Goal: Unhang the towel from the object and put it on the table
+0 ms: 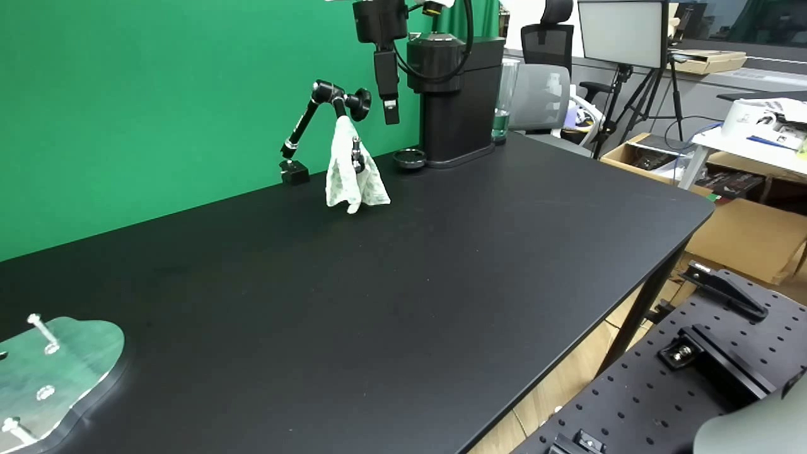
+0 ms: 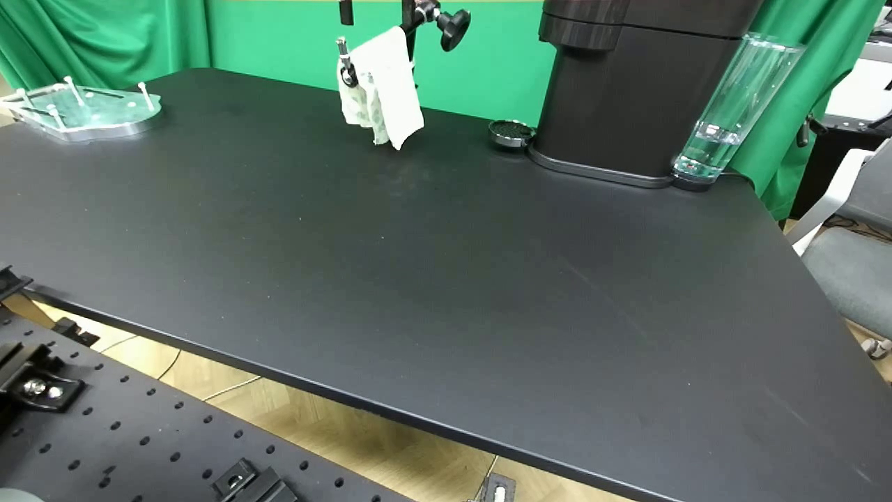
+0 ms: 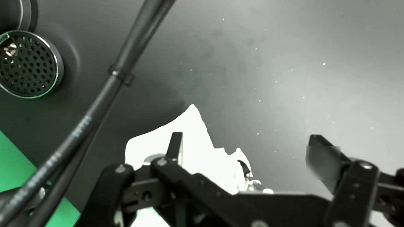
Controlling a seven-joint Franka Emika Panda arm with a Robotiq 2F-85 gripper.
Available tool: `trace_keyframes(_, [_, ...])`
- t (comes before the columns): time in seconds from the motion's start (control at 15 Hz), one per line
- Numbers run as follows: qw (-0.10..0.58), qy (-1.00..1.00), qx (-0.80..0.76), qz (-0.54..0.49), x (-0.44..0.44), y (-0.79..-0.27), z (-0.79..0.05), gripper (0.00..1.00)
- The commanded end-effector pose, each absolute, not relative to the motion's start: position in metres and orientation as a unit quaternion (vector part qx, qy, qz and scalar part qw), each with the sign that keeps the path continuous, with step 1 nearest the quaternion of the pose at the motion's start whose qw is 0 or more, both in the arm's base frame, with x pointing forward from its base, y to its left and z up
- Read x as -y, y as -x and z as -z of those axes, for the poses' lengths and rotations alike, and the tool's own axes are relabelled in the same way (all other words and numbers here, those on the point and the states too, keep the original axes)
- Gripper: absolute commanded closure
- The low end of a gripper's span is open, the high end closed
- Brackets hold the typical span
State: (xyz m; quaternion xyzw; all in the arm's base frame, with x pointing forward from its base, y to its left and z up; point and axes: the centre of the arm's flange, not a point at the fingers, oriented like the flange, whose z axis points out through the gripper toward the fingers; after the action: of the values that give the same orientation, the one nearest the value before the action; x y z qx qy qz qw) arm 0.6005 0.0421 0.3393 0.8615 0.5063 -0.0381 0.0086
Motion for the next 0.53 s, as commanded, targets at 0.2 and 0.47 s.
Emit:
trace_keyframes(0.2, [0.001,-0.87,-0.492,-0.025,-0.037,-0.614,-0.313,0.0])
trace_keyframes(0.47, [-0.003,-0.869,-0.494,-0.025,-0.034,-0.615,-0.303,0.0])
